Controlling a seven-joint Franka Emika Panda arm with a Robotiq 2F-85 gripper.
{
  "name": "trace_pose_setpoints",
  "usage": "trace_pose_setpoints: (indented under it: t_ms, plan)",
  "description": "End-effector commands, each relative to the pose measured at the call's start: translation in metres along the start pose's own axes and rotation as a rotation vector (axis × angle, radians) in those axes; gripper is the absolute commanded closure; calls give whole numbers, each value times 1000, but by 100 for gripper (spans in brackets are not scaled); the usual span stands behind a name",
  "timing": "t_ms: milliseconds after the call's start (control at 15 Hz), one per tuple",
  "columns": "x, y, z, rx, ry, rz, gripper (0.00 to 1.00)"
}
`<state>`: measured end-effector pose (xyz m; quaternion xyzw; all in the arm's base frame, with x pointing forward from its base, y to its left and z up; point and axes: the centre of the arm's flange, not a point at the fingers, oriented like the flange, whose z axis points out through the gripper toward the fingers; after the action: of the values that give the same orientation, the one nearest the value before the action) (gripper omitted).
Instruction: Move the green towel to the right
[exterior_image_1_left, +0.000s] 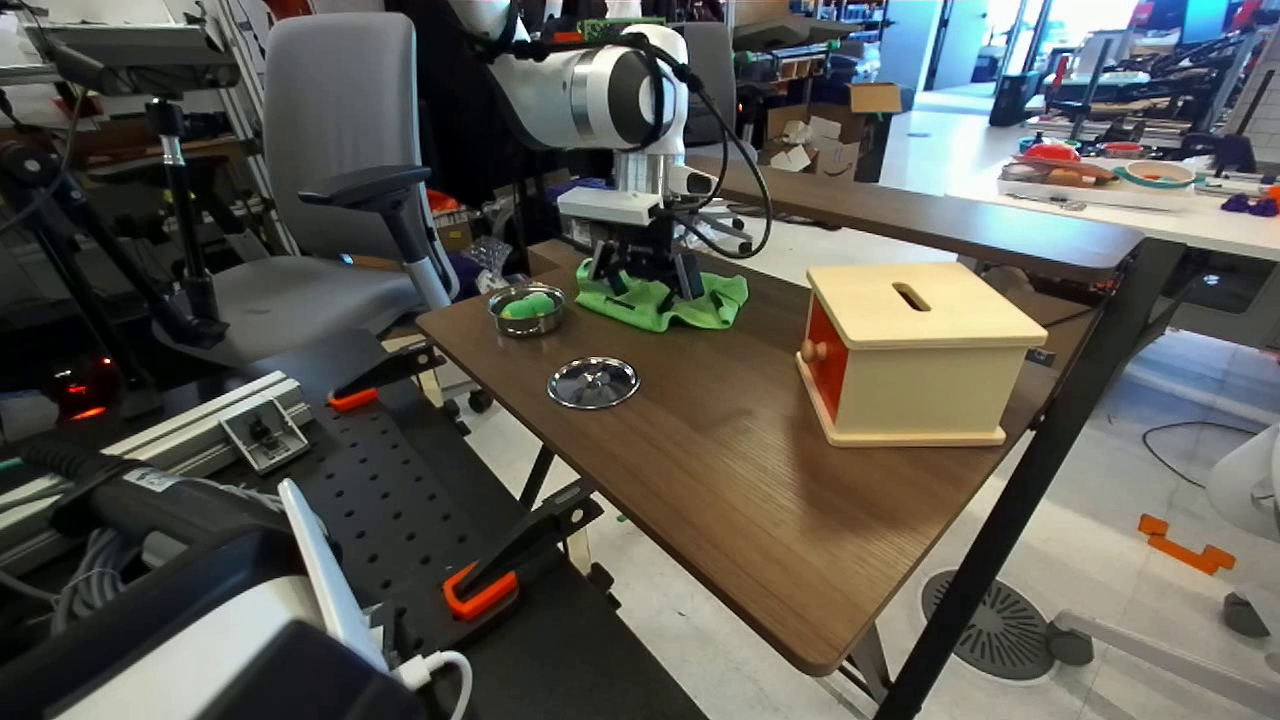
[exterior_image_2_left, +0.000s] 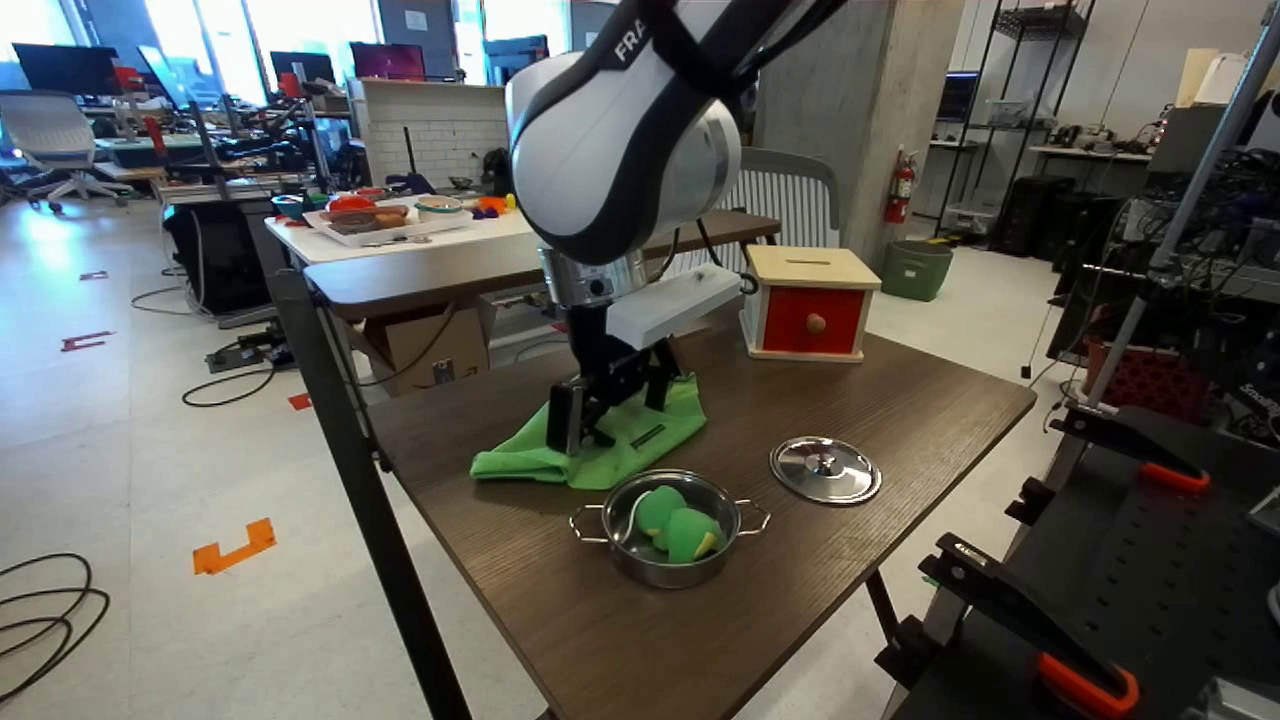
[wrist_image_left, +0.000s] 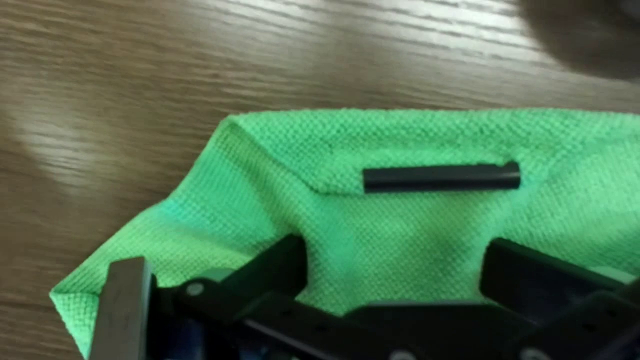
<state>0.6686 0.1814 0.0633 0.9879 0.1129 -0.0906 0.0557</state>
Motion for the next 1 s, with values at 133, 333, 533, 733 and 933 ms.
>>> trace_pose_setpoints:
  t_ms: [133, 333, 533, 733, 933]
  plan:
    - [-42, 61, 23, 6, -62, 54, 0]
    - [-59, 90, 31, 13, -96, 99, 0]
    - [-72, 111, 33, 11, -124, 130, 0]
    - [-77, 123, 31, 10, -128, 151, 0]
    - [-74, 132, 18, 8, -107, 169, 0]
